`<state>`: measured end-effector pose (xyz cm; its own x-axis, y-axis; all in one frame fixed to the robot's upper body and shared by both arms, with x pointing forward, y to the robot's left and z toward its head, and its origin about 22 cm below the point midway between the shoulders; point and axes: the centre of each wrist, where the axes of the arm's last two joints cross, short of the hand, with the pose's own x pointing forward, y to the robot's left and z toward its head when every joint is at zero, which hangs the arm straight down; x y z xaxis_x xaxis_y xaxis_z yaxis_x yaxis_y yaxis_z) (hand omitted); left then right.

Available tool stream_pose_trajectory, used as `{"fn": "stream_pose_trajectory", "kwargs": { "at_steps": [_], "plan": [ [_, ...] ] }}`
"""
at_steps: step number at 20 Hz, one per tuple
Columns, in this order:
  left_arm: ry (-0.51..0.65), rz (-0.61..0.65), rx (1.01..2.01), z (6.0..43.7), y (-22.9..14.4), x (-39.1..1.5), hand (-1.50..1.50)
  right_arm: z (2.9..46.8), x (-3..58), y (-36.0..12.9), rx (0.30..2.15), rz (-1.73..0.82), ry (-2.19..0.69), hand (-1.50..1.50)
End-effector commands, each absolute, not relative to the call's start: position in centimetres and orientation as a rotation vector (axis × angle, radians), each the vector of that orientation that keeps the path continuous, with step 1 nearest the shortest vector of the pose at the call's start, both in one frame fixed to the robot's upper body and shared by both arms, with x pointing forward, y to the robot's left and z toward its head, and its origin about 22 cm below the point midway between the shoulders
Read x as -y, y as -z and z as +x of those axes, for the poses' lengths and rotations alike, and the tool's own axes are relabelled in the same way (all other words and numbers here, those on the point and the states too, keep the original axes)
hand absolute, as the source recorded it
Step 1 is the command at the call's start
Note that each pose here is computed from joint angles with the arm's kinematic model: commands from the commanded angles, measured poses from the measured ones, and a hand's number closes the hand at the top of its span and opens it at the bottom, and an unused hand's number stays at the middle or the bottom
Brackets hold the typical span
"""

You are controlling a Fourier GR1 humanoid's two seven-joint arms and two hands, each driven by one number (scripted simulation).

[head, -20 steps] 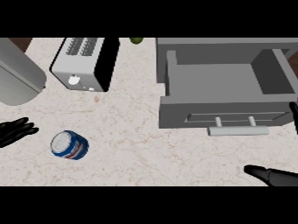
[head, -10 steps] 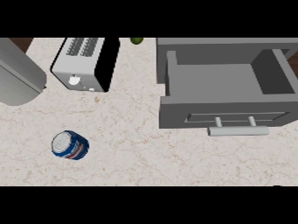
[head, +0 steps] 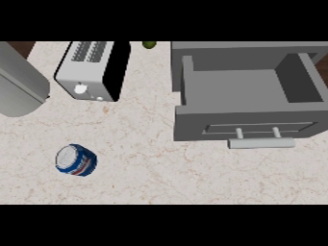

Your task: Pick up the can, place it into the drawer and close the drawer

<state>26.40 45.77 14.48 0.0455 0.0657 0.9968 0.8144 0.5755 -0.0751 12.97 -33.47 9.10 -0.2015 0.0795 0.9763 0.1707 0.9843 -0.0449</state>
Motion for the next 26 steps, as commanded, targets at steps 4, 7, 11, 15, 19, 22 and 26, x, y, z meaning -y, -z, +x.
{"fn": "stream_pose_trajectory", "kwargs": {
  "at_steps": [4,7,11,15,19,22,26],
  "plan": [
    [0.691,-0.932,1.329,27.7,-13.7,-44.1,-1.5,12.0,34.9,-10.0,1.798,-0.196,0.074,-1.5],
    [0.712,-0.957,1.302,28.2,-13.0,-43.6,-1.5,11.9,35.9,-10.7,1.789,-0.18,0.09,-1.5],
    [0.693,-0.944,1.279,26.8,-10.2,-41.3,-1.5,10.0,36.5,-9.8,1.767,-0.212,0.118,-1.5],
    [0.703,-0.948,1.259,27.3,-10.8,-38.5,-1.5,9.6,36.6,-10.3,1.762,-0.211,0.091,-1.5],
    [0.711,-0.912,1.286,28.8,-8.0,-37.6,-1.5,9.6,35.9,-9.9,1.785,-0.203,0.104,-1.5],
    [0.711,-0.879,1.258,27.7,-5.7,-39.7,-1.5,8.9,37.6,-10.2,1.775,-0.201,0.099,-1.5],
    [0.719,-0.844,1.276,28.5,-4.2,-36.6,-1.5,8.6,36.0,-10.5,1.775,-0.193,0.103,-1.5]
  ]
}}
